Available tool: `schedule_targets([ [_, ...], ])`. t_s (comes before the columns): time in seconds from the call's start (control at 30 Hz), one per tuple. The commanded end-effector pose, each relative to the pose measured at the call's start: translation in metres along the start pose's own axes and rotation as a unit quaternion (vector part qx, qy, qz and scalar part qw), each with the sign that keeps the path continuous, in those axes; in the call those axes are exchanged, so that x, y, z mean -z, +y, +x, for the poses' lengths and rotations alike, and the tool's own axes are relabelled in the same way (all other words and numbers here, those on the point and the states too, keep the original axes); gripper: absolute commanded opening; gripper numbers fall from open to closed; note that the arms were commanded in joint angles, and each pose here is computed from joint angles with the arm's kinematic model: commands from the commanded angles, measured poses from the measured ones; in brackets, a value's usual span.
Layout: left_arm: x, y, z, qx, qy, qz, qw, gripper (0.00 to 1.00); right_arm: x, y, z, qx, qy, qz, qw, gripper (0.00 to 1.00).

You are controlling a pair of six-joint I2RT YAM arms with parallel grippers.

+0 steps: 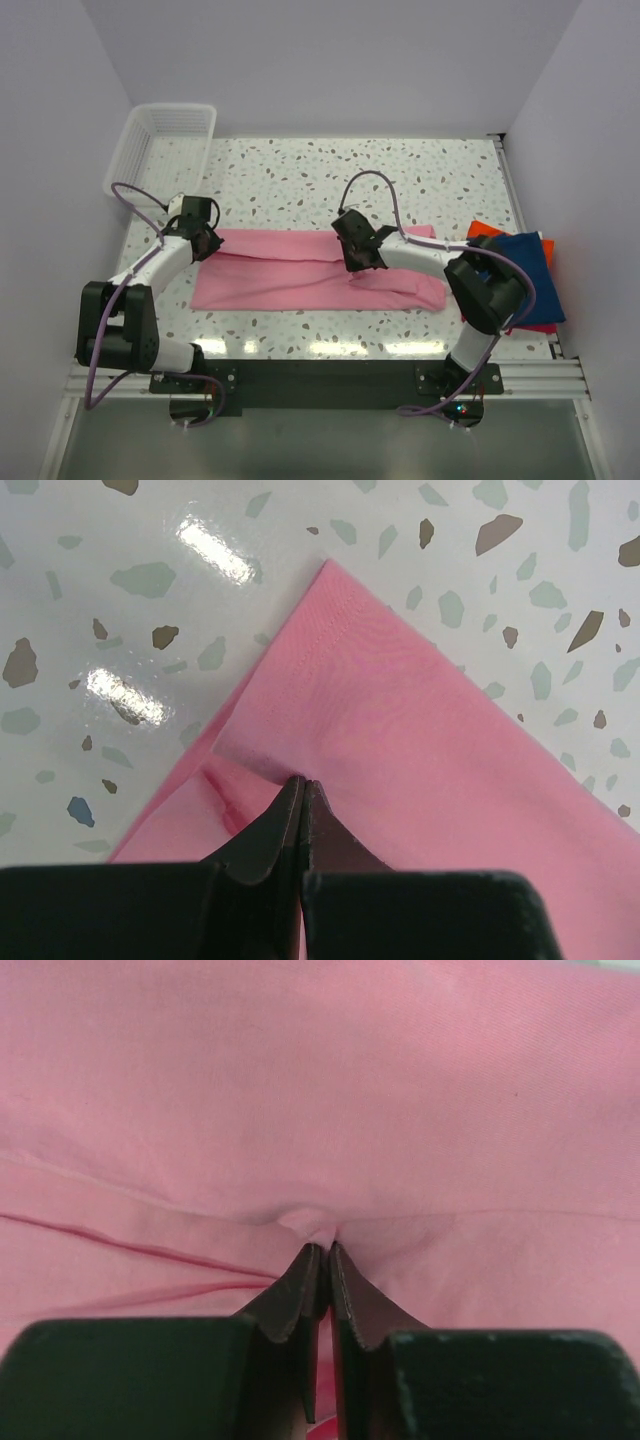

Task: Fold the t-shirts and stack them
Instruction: Fold the tshirt

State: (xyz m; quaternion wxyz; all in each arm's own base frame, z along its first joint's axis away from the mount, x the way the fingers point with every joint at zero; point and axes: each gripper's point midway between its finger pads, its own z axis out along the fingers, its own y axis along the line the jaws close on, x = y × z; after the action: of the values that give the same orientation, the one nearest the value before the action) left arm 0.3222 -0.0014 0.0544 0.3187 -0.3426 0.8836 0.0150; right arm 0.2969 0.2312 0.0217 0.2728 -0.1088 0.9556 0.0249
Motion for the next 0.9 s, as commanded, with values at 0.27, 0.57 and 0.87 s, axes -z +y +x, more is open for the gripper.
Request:
schedule_targets([
  [0.27, 0.007, -0.005, -0.024, 0.013, -0.036, 0.011, 0.999, 0.00, 0.039, -0.010, -0.021, -0.019, -0.048, 0.005, 0.999, 0.04],
  [0.57, 0.006, 0.001, -0.015, 0.014, -0.027, 0.005, 1.000, 0.00, 0.040, -0.010, -0.008, -0.020, -0.039, -0.007, 0.999, 0.03],
  [0.87, -0.001, 0.007, -0.002, 0.014, -0.012, 0.002, 1.000, 0.00, 0.025, 0.009, 0.005, -0.015, -0.006, -0.048, 0.999, 0.09],
])
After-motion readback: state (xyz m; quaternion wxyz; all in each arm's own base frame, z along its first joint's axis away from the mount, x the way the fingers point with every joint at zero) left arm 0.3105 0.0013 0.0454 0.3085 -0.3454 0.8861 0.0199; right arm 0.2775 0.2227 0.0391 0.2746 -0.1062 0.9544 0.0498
